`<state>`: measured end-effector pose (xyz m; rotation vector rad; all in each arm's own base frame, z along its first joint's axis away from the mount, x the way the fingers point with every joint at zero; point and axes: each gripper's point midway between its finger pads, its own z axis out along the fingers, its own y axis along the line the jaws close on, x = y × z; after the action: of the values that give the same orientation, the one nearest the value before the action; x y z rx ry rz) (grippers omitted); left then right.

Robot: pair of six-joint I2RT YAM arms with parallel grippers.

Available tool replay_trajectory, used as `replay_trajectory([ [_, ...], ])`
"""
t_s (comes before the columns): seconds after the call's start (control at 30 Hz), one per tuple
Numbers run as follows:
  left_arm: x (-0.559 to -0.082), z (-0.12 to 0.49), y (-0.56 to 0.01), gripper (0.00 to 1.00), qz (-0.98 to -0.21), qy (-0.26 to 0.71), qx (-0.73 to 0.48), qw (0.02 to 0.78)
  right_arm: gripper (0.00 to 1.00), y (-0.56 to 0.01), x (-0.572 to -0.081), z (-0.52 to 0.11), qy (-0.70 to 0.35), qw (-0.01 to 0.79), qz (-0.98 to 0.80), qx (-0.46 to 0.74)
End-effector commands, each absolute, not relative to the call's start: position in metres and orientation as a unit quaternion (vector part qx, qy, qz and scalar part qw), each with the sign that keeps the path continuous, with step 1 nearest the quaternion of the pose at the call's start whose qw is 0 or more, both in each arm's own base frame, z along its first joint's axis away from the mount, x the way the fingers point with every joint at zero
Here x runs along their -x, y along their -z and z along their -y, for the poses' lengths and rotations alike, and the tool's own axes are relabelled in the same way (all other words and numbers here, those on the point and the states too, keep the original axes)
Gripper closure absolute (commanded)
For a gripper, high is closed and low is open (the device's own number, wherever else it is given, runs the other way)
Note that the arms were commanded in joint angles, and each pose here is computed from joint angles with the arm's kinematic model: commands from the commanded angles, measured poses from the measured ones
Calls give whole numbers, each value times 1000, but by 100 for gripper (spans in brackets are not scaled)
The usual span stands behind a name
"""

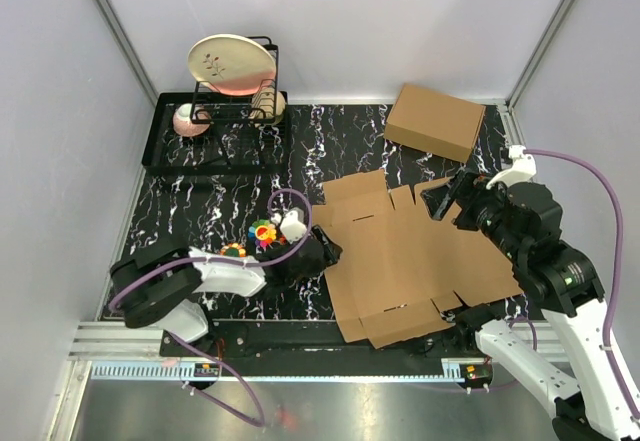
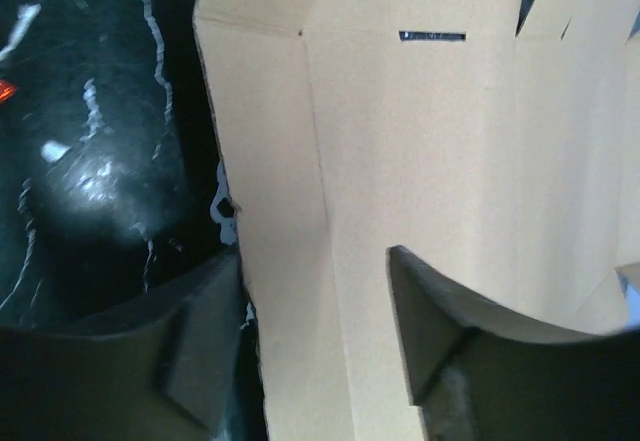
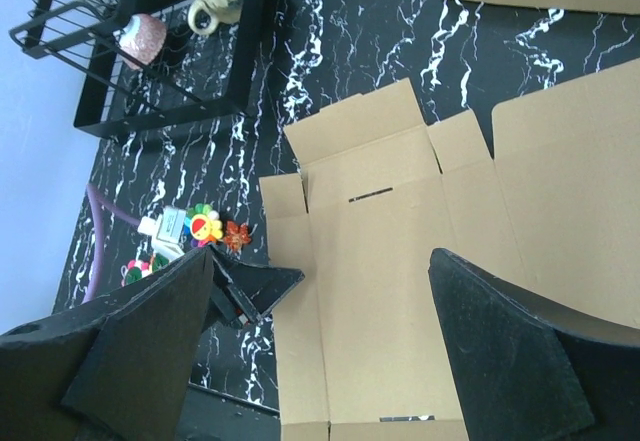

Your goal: Fold the paper box

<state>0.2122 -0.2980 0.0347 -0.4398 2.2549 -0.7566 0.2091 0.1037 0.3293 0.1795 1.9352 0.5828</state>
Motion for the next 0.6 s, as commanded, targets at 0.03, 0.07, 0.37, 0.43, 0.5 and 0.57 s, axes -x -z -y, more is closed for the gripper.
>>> replay_trajectory([
  [0.03,-214,335,-39,61,-862,365,111,333,5,-315,-213,-106,-240,522,-815,-74],
  [0.07,-211,344,-46,64,-857,389,94,325,5,-310,-213,-105,-236,518,-818,-75],
  [0.37,-225,342,-154,100,-815,452,-64,356,5,-338,-209,-98,-228,545,-804,-65],
  [0.43,-253,328,-207,100,-794,442,-81,408,5,-347,-207,-96,-228,554,-799,-59],
  [0.5,-270,312,-274,100,-772,424,-123,457,5,-362,-204,-95,-234,567,-788,-56],
  [0.57,-270,299,-301,100,-780,390,-160,462,4,-376,-200,-94,-243,578,-777,-54],
])
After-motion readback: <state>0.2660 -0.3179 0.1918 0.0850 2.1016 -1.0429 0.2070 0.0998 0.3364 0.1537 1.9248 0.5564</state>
